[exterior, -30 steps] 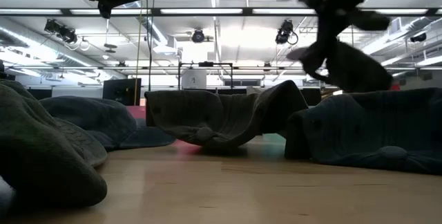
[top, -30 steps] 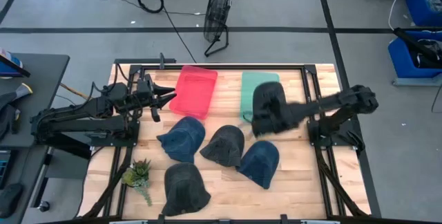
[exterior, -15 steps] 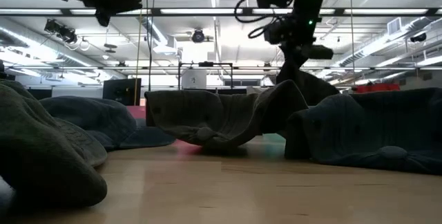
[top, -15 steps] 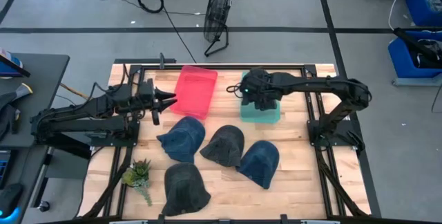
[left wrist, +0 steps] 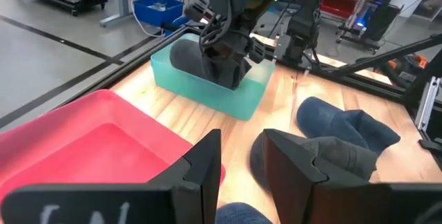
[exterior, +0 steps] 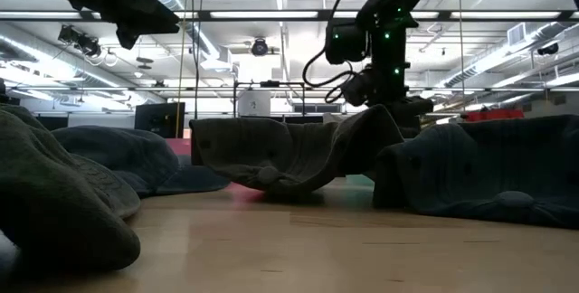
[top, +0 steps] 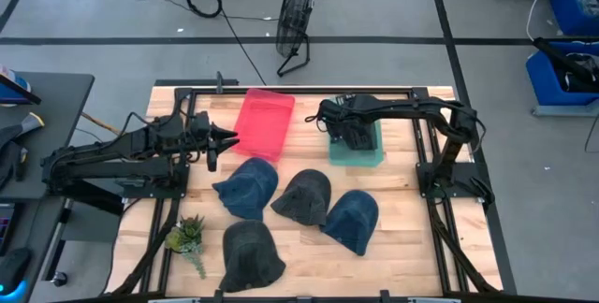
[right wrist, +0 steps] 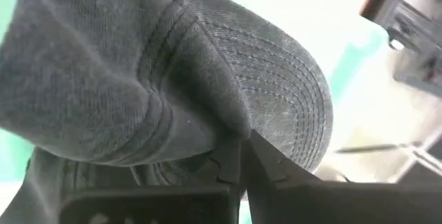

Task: Pick & Place hat
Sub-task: Put the bottom right black cap into the blue bin, then put the top black cap into the blue bin

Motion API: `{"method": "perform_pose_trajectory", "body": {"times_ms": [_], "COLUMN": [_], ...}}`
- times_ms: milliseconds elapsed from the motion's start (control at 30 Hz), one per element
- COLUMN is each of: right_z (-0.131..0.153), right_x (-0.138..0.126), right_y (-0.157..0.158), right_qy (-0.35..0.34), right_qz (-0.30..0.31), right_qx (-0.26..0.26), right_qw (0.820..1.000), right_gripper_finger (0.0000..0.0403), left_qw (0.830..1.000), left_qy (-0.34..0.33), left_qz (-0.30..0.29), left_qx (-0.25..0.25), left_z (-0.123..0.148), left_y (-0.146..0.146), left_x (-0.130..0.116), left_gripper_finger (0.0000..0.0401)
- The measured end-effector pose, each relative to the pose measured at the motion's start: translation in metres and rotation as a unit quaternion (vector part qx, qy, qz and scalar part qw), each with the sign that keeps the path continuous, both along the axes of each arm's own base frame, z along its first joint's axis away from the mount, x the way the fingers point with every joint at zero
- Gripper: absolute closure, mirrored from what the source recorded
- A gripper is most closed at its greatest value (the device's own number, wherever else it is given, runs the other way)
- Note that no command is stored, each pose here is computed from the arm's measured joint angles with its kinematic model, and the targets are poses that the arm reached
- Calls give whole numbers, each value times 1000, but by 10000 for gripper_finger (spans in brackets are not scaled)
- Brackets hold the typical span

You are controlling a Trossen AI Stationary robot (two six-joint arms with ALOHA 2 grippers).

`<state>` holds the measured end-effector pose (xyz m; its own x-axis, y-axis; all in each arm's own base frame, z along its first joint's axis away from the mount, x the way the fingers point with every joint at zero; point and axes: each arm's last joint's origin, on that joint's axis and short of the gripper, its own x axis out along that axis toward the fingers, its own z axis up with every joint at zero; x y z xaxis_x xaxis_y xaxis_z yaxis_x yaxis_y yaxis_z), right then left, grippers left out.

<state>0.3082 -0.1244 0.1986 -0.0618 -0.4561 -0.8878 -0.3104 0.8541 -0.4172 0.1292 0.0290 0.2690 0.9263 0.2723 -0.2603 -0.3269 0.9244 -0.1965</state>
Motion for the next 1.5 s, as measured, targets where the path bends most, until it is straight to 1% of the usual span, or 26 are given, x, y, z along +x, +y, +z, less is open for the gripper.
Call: {"method": "perform_pose_trajectory", "body": {"times_ms": [100, 167, 267, 333, 400, 500, 600, 667, 733, 867, 967, 1067, 1133, 1200, 1267, 1300, 1333, 1400, 1433, 1467, 1500], "right_z": [-5, -6, -7, -7, -7, -6, -3, -1, 0, 4, 12, 25, 37, 50, 61, 66, 70, 79, 82, 84, 84], "right_x": [2, 3, 3, 2, 0, -5, -8, -8, -6, -2, -2, -5, -9, -10, -10, -9, -5, 3, 8, 12, 16], "right_y": [0, -1, -2, -1, 2, 8, 18, 29, 39, 58, 73, 87, 98, 108, 119, 124, 130, 141, 145, 150, 154], "right_qy": [6, 6, 2, -2, 10, 48, 82, 91, 96, 77, 44, -18, -69, -142, -207, -239, -277, -347, -374, -394, -404], "right_qz": [11, 9, -3, -20, -29, -33, -39, -34, -18, 5, 3, -29, -62, -106, -132, -144, -158, -183, -187, -183, -174], "right_qx": [5, 3, 2, 2, 3, -24, -73, -97, -110, -125, -133, -133, -108, -73, -9, 27, 67, 136, 160, 178, 189], "right_qw": [1000, 1000, 1000, 1000, 1000, 998, 993, 990, 989, 989, 990, 991, 990, 981, 969, 960, 945, 910, 894, 883, 878], "right_gripper_finger": [392, 379, 350, 327, 303, 274, 255, 248, 245, 248, 251, 256, 257, 259, 259, 259, 259, 259, 259, 259, 259], "left_qw": [1000, 1000, 1000, 1000, 999, 999, 998, 998, 998, 997, 997, 997, 996, 995, 995, 995, 995, 995, 995, 995, 995], "left_qy": [0, 0, -1, -2, -7, -7, -7, -9, -11, -23, -23, -25, -27, -30, -31, -30, -29, -27, -27, -25, -23], "left_qz": [0, 0, 1, 5, 2, -19, -31, -35, -39, -47, -48, -45, -41, -37, -36, -36, -36, -36, -35, -35, -35], "left_qx": [0, 0, -3, -21, -41, -44, -45, -53, -55, -52, -51, -61, -73, -87, -93, -93, -93, -93, -94, -94, -95], "left_z": [0, 0, 0, -1, -1, -1, -1, -1, 0, 2, 2, 2, 2, 2, 2, 2, 1, 1, 1, 1, 0], "left_y": [0, 0, 0, 0, -1, -4, -6, -8, -9, -11, -11, -11, -11, -11, -11, -11, -11, -11, -11, -11, -11], "left_x": [0, 0, 0, 0, 0, 1, 1, 1, 2, 3, 3, 3, 3, 3, 3, 2, 2, 2, 2, 2, 2], "left_gripper_finger": [289, 289, 289, 289, 289, 289, 289, 289, 289, 289, 289, 289, 289, 289, 289, 289, 289, 289, 289, 289, 289]}}
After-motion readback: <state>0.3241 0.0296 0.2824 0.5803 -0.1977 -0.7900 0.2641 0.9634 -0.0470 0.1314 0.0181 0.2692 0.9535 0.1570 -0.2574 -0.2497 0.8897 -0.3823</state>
